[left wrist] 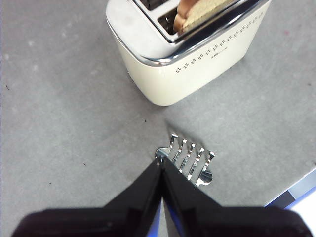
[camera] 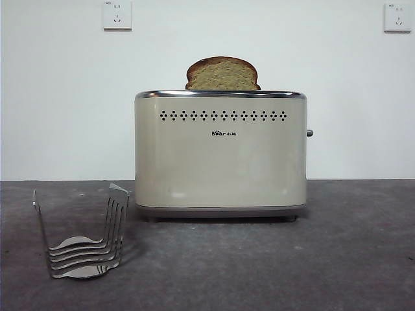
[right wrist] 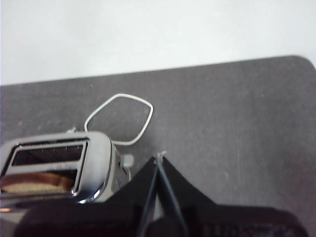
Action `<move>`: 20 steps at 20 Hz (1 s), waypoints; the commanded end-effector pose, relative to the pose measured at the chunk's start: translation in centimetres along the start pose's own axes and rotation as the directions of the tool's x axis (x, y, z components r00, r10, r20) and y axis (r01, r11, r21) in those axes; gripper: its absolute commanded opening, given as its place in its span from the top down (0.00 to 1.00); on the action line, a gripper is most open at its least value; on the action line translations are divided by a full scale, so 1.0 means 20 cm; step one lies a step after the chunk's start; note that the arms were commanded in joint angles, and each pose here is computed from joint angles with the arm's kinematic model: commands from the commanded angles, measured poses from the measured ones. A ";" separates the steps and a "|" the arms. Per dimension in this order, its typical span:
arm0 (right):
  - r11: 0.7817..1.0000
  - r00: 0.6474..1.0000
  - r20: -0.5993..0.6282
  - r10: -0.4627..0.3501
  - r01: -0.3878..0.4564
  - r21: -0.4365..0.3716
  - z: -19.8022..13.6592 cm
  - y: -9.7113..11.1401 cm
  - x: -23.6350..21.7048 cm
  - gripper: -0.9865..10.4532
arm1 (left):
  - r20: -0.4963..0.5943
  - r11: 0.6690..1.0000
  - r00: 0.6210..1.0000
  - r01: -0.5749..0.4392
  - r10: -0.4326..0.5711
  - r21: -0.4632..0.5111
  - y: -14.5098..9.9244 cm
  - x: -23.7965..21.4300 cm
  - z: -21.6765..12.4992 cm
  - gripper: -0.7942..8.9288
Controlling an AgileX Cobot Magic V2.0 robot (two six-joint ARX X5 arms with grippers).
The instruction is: Pick up a slice of bread from the rack,put the bread on the toaster,press the button
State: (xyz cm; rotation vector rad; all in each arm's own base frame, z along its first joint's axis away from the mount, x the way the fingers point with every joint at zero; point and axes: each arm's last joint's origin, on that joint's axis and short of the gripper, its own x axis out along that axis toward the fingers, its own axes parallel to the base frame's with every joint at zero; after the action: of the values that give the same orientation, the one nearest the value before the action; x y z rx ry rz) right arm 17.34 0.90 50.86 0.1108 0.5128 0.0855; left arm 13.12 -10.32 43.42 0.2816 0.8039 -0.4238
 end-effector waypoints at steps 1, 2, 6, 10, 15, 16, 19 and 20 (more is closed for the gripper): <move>1.000 0.999 -0.051 -0.011 0.011 -0.004 -0.02 0.00 0.00 0.91 | 0.001 0.998 1.000 -0.017 0.017 0.060 0.01 0.00 0.00 0.92; 1.000 0.996 -0.086 -0.014 0.014 -0.002 -0.04 -0.01 0.01 0.91 | 0.009 0.986 0.998 -0.057 0.056 0.155 0.02 -0.01 -0.01 0.92; 1.000 0.978 -0.205 -0.025 0.027 0.005 -0.08 -0.01 0.04 0.91 | 0.056 0.978 0.986 -0.166 0.160 0.125 0.14 -0.04 -0.14 0.92; 1.000 0.974 -0.227 -0.027 0.029 0.006 -0.07 -0.02 0.09 0.91 | 0.332 0.980 0.927 -0.196 0.175 0.031 0.23 0.14 -0.46 0.92; 0.999 0.966 -0.259 -0.030 0.033 0.008 -0.07 -0.02 0.16 0.91 | 0.571 0.930 0.737 -0.333 0.361 -0.158 0.26 0.52 -0.93 0.92; 0.999 0.964 -0.265 -0.031 0.034 0.008 -0.07 -0.02 0.17 0.91 | 0.581 0.923 0.718 -0.322 0.382 -0.208 0.26 0.59 -1.00 0.92; 0.999 0.959 -0.280 -0.032 0.036 0.008 -0.06 -0.02 0.21 0.91 | 0.577 0.914 0.709 -0.316 0.406 -0.255 0.25 0.73 -1.15 0.92; 0.999 0.959 -0.283 -0.032 0.036 0.009 -0.06 -0.02 0.21 0.91 | 0.574 0.911 0.708 -0.309 0.412 -0.272 0.25 0.76 -1.17 0.92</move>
State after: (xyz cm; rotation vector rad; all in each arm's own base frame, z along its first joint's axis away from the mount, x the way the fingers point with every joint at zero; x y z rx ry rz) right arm 20.38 1.01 47.87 0.1122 0.7776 0.0674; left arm 9.99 -0.49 17.66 0.1701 0.1184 -0.0624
